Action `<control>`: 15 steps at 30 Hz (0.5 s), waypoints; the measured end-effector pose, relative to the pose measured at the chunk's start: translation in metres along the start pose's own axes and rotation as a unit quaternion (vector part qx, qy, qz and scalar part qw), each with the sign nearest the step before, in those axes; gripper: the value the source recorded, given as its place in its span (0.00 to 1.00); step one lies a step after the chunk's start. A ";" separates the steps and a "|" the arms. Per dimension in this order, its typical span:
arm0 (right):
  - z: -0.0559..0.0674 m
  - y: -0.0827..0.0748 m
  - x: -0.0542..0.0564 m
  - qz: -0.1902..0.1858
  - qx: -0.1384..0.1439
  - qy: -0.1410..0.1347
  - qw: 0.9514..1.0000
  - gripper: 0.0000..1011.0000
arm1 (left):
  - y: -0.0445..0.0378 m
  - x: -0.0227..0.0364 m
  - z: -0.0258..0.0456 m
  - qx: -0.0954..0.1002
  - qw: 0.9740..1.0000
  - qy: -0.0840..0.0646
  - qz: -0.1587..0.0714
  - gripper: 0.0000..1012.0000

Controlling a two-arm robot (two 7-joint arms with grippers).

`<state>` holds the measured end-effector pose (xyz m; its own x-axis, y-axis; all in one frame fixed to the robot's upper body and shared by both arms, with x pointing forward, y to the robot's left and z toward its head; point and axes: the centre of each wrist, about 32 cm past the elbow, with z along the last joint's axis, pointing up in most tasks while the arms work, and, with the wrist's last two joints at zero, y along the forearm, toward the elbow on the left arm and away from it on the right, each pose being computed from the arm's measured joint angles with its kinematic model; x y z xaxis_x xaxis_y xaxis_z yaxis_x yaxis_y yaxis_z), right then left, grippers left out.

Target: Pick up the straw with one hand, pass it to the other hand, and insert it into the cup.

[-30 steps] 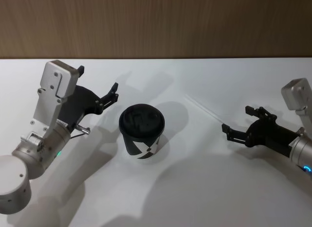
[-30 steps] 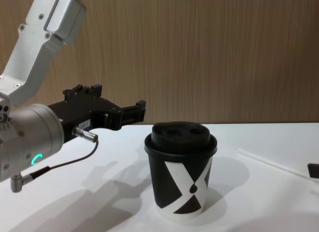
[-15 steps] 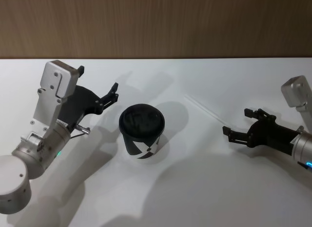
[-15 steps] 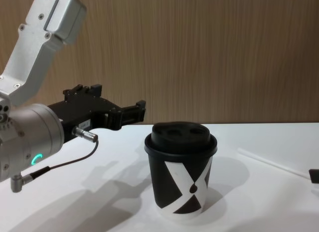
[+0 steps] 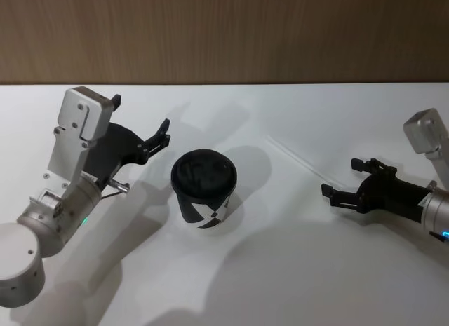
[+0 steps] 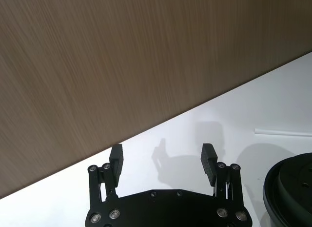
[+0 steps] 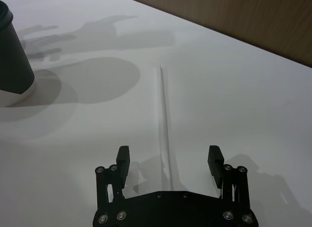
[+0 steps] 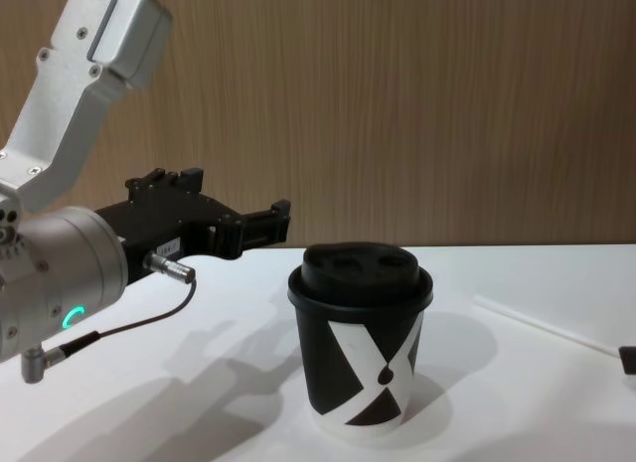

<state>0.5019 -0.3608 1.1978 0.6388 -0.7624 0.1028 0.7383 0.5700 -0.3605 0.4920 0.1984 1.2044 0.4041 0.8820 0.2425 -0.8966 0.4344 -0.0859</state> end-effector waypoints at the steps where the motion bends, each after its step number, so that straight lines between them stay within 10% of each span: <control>1: 0.000 0.001 0.001 0.001 0.000 -0.001 1.000 0.99 | 0.0000 0.0000 0.0000 0.000 1.000 0.000 0.000 0.99; 15: -0.002 0.006 0.005 0.010 -0.003 -0.002 1.000 0.99 | 0.0000 0.0000 0.0000 0.000 1.000 0.000 0.000 0.99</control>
<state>0.5088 -0.3622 1.1941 0.6548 -0.7492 0.1000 0.7241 0.5838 -0.3673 0.4920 0.1984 1.2044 0.4040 0.8820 0.2424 -0.8966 0.4343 -0.0859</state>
